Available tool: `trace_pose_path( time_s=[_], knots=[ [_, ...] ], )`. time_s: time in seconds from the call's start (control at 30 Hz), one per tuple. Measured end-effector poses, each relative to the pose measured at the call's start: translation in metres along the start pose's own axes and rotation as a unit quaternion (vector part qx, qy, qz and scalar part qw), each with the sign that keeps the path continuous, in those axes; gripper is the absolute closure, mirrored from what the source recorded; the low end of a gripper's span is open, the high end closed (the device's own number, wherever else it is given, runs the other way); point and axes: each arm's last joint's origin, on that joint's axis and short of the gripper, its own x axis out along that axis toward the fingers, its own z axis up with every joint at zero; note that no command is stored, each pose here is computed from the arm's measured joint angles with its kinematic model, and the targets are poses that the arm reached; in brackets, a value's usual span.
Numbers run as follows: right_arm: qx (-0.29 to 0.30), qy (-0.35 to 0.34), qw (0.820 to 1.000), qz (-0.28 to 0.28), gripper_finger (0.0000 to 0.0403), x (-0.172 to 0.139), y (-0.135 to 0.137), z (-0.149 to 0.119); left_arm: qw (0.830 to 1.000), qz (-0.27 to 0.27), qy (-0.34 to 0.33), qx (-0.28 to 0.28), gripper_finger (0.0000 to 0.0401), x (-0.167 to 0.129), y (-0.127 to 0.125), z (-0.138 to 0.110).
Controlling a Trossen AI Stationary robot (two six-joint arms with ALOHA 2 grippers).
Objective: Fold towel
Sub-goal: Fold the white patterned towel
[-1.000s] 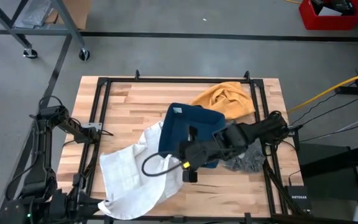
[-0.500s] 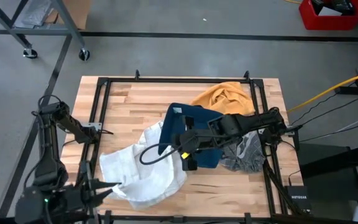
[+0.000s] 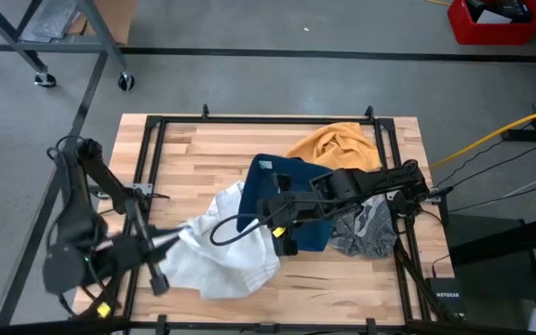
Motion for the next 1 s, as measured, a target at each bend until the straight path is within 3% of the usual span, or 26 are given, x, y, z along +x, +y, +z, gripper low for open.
trace_pose_path(
  time_s=[0.1,0.3,0.43,0.57,0.8,1.0],
  knots=[
    [0.001,0.001,1.0,0.012,0.0403,0.0,0.001,0.0,0.999,-0.012,-0.002,-0.031,0.0401,-0.006,0.026,-0.009],
    [0.001,-0.003,1.0,0.028,0.0403,0.0,0.002,0.001,0.985,-0.076,0.025,-0.155,0.0401,-0.018,0.072,-0.037],
    [0.005,-0.022,0.999,0.038,0.0403,0.0,0.003,0.005,0.973,-0.134,0.1,-0.158,0.0401,-0.023,0.085,-0.05],
    [0.006,-0.036,0.998,0.051,0.0403,0.0,0.004,0.008,0.96,-0.15,0.18,-0.155,0.0401,-0.025,0.094,-0.061],
    [0.005,-0.023,0.998,0.054,0.0403,0.025,0.009,0.008,0.923,-0.164,0.29,-0.195,0.0401,-0.027,0.094,-0.07],
    [0.013,0.026,0.996,0.082,0.0403,0.059,0.02,0.001,0.862,-0.139,0.425,-0.239,0.0401,-0.034,0.077,-0.085]
  ],
)
